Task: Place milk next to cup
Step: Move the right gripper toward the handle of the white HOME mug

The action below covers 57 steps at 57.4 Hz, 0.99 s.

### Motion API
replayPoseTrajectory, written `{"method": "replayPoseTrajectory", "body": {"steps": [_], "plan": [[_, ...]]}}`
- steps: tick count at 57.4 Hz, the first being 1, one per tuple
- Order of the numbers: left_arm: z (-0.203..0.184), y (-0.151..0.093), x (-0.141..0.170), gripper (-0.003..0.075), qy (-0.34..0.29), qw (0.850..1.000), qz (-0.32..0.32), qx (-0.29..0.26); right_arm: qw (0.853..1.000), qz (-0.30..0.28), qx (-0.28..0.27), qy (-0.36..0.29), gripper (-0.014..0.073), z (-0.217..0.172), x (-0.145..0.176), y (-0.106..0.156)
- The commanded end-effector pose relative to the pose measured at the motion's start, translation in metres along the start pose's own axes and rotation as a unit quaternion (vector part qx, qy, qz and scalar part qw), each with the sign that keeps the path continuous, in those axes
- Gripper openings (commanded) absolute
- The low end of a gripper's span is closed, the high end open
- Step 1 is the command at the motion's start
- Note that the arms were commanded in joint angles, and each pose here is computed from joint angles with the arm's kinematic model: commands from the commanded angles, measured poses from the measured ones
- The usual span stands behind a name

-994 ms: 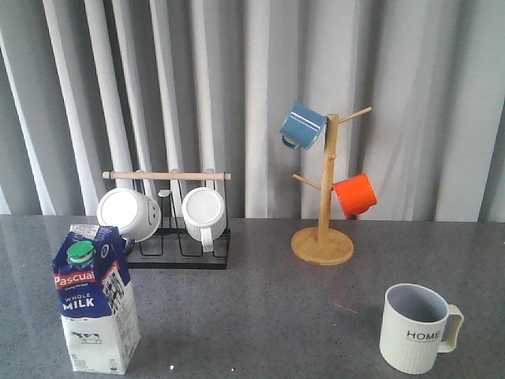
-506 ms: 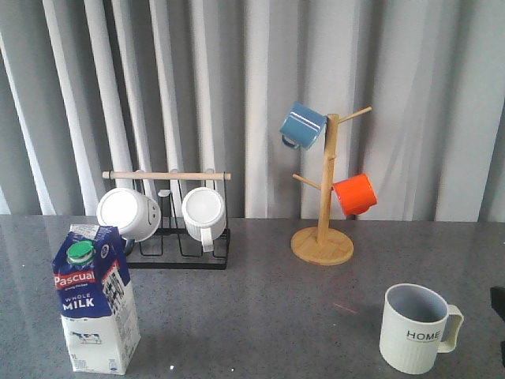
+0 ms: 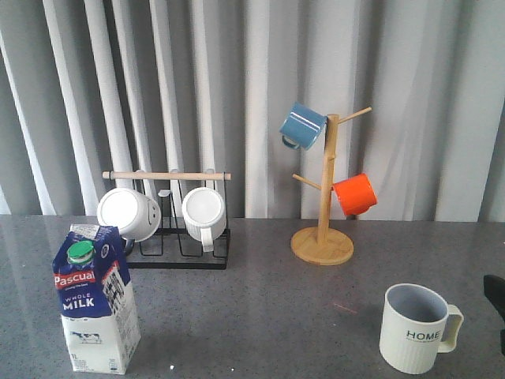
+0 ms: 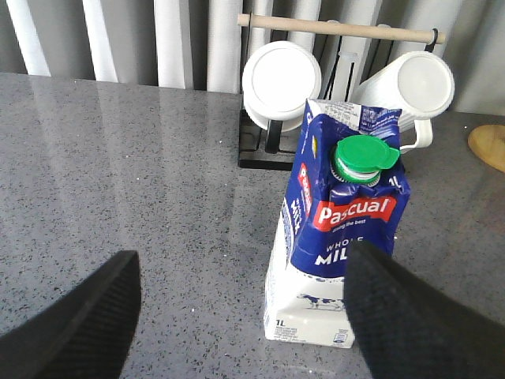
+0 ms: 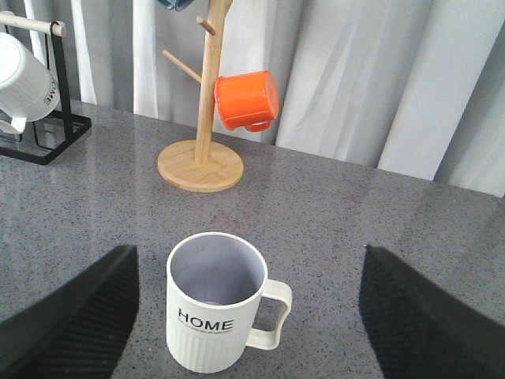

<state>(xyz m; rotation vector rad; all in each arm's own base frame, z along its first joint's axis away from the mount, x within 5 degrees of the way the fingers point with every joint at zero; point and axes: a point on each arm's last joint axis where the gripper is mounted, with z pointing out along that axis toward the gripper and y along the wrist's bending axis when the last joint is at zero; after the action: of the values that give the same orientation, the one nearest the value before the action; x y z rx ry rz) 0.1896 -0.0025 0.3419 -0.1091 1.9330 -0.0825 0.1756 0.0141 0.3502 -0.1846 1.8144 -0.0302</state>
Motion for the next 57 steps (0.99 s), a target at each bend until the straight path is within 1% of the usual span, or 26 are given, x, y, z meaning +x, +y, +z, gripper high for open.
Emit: {"method": "replayPoseTrajectory", "body": {"steps": [1,7,11,18,23,27,29,32,37,41,48,57], "plan": [[-0.007,-0.004,-0.019,0.0523,-0.059,0.998,-0.006,0.013,0.999,0.001,0.009,-0.053,0.0571,-0.001,-0.018,-0.003],[-0.007,-0.004,-0.019,0.0523,-0.059,0.998,-0.006,0.013,0.999,-0.007,0.009,-0.042,0.0571,0.002,-0.015,-0.003],[-0.007,-0.004,-0.019,0.0523,-0.059,0.998,-0.006,0.013,0.999,-0.009,0.009,-0.040,0.0571,0.009,-0.007,-0.002],[-0.007,-0.004,-0.019,0.0523,-0.059,0.998,-0.006,0.013,0.998,-0.015,0.010,-0.063,0.0571,0.025,0.024,0.002],[-0.007,-0.004,-0.019,0.0523,-0.059,0.998,-0.006,0.013,0.995,-0.008,0.018,-0.098,0.0571,0.035,0.048,0.004],[-0.007,-0.004,-0.019,0.0523,-0.059,0.998,-0.006,0.013,0.991,0.006,0.038,-0.127,0.0571,0.041,0.062,0.003],[-0.007,-0.004,-0.019,0.0523,-0.059,0.998,-0.006,0.013,0.990,0.012,0.052,-0.132,0.0571,0.045,0.068,0.000],[-0.007,-0.004,-0.019,0.0523,-0.059,0.998,-0.006,0.013,0.989,0.017,0.072,-0.129,0.0571,0.050,0.077,-0.006],[-0.007,-0.004,-0.019,0.0523,-0.059,0.998,-0.006,0.013,0.989,0.019,0.104,-0.107,0.0571,0.060,0.089,-0.020],[-0.007,-0.004,-0.019,0.0523,-0.059,0.998,-0.006,0.013,0.989,0.014,0.116,-0.093,0.0571,0.067,0.096,-0.027],[-0.007,-0.004,-0.019,0.0523,-0.059,0.998,-0.006,0.013,0.990,0.000,0.109,-0.085,0.0571,0.079,0.107,-0.033],[-0.007,-0.004,-0.019,0.0523,-0.059,0.998,-0.006,0.013,0.996,0.000,0.064,-0.056,0.0571,0.099,0.121,-0.033]]}}
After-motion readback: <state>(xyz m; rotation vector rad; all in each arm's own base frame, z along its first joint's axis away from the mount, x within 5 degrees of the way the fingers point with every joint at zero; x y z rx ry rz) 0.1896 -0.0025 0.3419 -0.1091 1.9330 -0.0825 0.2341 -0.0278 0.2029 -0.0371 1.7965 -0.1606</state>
